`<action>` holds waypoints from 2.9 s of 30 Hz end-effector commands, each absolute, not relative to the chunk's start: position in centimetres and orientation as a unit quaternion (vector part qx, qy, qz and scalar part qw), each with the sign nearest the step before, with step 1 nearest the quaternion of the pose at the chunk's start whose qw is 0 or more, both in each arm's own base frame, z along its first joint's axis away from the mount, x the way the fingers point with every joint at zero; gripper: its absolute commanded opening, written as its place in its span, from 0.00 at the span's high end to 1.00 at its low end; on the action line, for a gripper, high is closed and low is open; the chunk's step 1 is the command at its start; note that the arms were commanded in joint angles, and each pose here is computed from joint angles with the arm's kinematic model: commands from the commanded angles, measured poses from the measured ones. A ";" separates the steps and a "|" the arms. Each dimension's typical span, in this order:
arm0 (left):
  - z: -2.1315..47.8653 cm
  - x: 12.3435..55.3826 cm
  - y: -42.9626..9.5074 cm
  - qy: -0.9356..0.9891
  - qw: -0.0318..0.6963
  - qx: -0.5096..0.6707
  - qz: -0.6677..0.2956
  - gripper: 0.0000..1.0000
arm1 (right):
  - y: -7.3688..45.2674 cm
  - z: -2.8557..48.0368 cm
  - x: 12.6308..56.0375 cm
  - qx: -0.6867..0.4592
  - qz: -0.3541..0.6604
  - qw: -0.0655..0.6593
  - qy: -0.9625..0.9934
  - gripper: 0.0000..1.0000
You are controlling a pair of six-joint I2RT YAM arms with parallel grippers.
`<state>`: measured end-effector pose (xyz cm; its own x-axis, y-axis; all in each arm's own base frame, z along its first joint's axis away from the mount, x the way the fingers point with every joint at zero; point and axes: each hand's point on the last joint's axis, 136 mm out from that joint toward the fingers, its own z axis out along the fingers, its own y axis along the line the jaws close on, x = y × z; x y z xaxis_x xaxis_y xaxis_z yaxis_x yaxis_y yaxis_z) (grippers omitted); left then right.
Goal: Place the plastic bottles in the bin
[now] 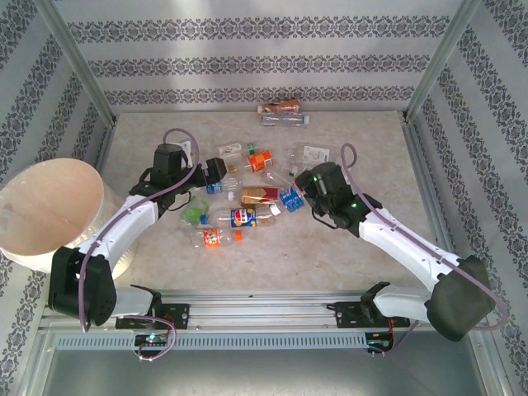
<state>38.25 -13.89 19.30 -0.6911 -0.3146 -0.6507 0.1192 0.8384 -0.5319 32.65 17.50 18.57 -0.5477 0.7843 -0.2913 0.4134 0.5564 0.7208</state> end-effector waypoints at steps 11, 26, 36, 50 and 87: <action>25.9 35.6 -22.7 0.807 0.435 0.203 -0.344 0.00 | 24.0 30.8 39.5 0.067 0.413 0.432 0.799 0.54; 29.1 35.6 -26.3 0.750 0.423 0.311 -0.401 0.00 | 29.8 35.7 38.9 -0.023 0.471 0.434 0.768 0.53; 30.5 37.5 -26.5 0.734 0.464 0.304 -0.392 0.07 | 31.8 36.8 38.5 -0.056 0.488 0.422 0.762 0.51; 30.9 39.7 -23.4 0.780 0.497 0.206 -0.320 0.50 | 30.0 40.4 37.3 -0.097 0.475 0.474 0.736 0.18; 30.5 20.2 15.4 0.834 0.341 -0.395 0.180 0.53 | 17.7 38.7 41.5 0.081 0.360 0.573 0.731 0.02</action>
<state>19.64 16.83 32.64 -0.4448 -0.4326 -0.7843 -0.8165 0.5558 0.1565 41.15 17.35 38.90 -0.2925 0.4954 -0.8179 -0.2870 0.7704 0.5693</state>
